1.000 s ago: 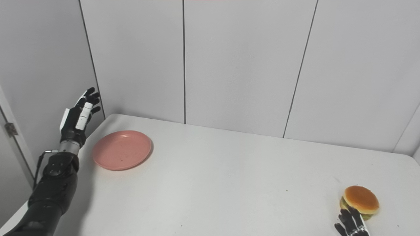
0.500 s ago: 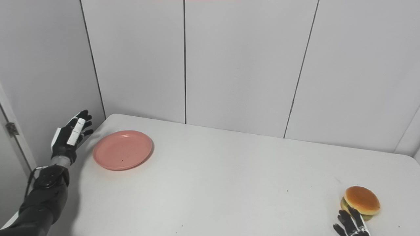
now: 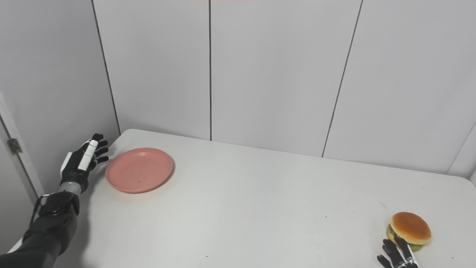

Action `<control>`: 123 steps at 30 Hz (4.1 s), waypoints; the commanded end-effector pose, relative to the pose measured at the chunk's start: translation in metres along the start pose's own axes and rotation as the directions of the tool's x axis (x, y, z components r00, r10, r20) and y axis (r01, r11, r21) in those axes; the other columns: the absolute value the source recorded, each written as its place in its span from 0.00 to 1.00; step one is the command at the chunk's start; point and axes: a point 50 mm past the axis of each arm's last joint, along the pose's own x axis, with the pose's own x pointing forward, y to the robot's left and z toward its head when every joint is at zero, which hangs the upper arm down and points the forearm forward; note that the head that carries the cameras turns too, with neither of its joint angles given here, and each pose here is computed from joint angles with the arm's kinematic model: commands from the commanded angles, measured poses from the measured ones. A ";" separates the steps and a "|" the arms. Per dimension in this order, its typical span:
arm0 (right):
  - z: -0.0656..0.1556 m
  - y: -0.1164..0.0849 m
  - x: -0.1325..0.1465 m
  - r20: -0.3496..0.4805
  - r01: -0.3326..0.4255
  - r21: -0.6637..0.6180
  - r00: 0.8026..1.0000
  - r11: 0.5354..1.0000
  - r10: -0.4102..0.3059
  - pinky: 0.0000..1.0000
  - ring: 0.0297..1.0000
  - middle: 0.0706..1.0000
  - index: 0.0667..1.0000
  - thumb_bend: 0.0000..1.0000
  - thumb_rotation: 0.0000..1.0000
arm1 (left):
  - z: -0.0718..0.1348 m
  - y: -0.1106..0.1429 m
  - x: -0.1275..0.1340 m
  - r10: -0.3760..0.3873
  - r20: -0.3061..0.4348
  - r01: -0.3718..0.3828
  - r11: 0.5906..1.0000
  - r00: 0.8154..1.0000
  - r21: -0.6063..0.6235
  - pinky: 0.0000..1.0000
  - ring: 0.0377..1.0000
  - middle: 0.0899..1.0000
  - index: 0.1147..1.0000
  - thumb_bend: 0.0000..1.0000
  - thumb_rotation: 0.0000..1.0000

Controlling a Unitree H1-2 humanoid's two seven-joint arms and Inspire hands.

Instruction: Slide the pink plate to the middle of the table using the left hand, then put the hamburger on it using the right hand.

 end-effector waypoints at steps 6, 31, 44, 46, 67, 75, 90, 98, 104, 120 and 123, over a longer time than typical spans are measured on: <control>-0.038 -0.005 -0.004 -0.226 0.023 0.008 0.974 1.000 -0.021 0.90 0.95 0.90 0.94 0.99 0.84 | 0.042 -0.015 0.023 -0.049 0.126 0.047 0.999 0.991 0.016 0.85 0.87 0.85 0.83 0.92 0.83; -0.040 -0.002 -0.003 -0.223 0.011 0.000 0.975 1.000 -0.011 0.88 0.92 0.87 0.94 1.00 0.83 | 0.034 -0.033 0.025 -0.100 0.079 0.099 0.995 0.992 0.019 0.86 0.90 0.86 0.84 0.95 0.82; -0.041 0.002 -0.003 -0.221 0.009 0.003 0.975 1.000 -0.008 0.87 0.92 0.87 0.92 1.00 0.83 | 0.028 -0.064 0.021 -0.193 0.080 0.191 0.981 0.978 0.033 0.80 0.89 0.87 0.85 0.92 0.85; -0.041 0.004 -0.003 -0.220 0.008 -0.001 0.975 1.000 -0.008 0.86 0.92 0.87 0.92 1.00 0.84 | 0.027 -0.069 0.019 -0.217 0.078 0.214 0.976 0.973 0.036 0.81 0.90 0.88 0.86 0.94 0.85; -0.042 0.008 0.000 -0.226 0.009 -0.005 0.974 1.000 -0.010 0.83 0.90 0.85 0.91 1.00 0.83 | 0.006 -0.120 0.002 -0.308 0.060 0.309 0.951 0.950 -0.007 0.84 0.89 0.87 0.87 0.91 0.84; -0.042 0.010 -0.001 -0.221 -0.001 -0.007 0.975 1.000 0.000 0.83 0.90 0.85 0.91 1.00 0.84 | 0.003 -0.127 -0.003 -0.344 0.066 0.345 0.939 0.937 -0.003 0.83 0.89 0.88 0.87 0.91 0.83; -0.035 0.023 -0.001 -0.207 -0.019 -0.027 0.978 0.999 0.013 0.82 0.90 0.85 0.90 1.00 0.83 | 0.005 -0.152 -0.011 -0.400 0.108 0.407 0.912 0.910 -0.049 0.81 0.87 0.85 0.85 0.96 0.79; -0.017 0.039 -0.003 -0.195 -0.032 -0.040 0.981 0.999 0.023 0.86 0.92 0.88 0.93 0.93 0.83 | 0.007 -0.169 -0.020 -0.414 0.142 0.426 0.903 0.899 -0.058 0.84 0.88 0.86 0.85 0.92 0.85; -0.005 0.055 -0.002 -0.197 -0.031 -0.047 0.980 0.998 0.021 0.88 0.92 0.88 0.93 0.87 0.81 | 0.010 -0.176 -0.025 -0.425 0.139 0.434 0.900 0.895 -0.044 0.83 0.89 0.86 0.86 0.95 0.88; 0.002 0.075 0.005 -0.202 -0.043 -0.055 0.979 0.998 0.031 0.88 0.91 0.88 0.93 0.82 0.79 | 0.008 -0.207 -0.042 -0.453 0.114 0.462 0.885 0.884 -0.063 0.91 0.92 0.88 0.86 0.95 0.91; 0.002 0.077 0.006 -0.200 -0.048 -0.059 0.979 0.997 0.035 0.88 0.91 0.87 0.94 0.80 0.79 | 0.005 -0.215 -0.048 -0.453 0.103 0.461 0.884 0.886 -0.080 0.90 0.91 0.86 0.85 0.97 0.90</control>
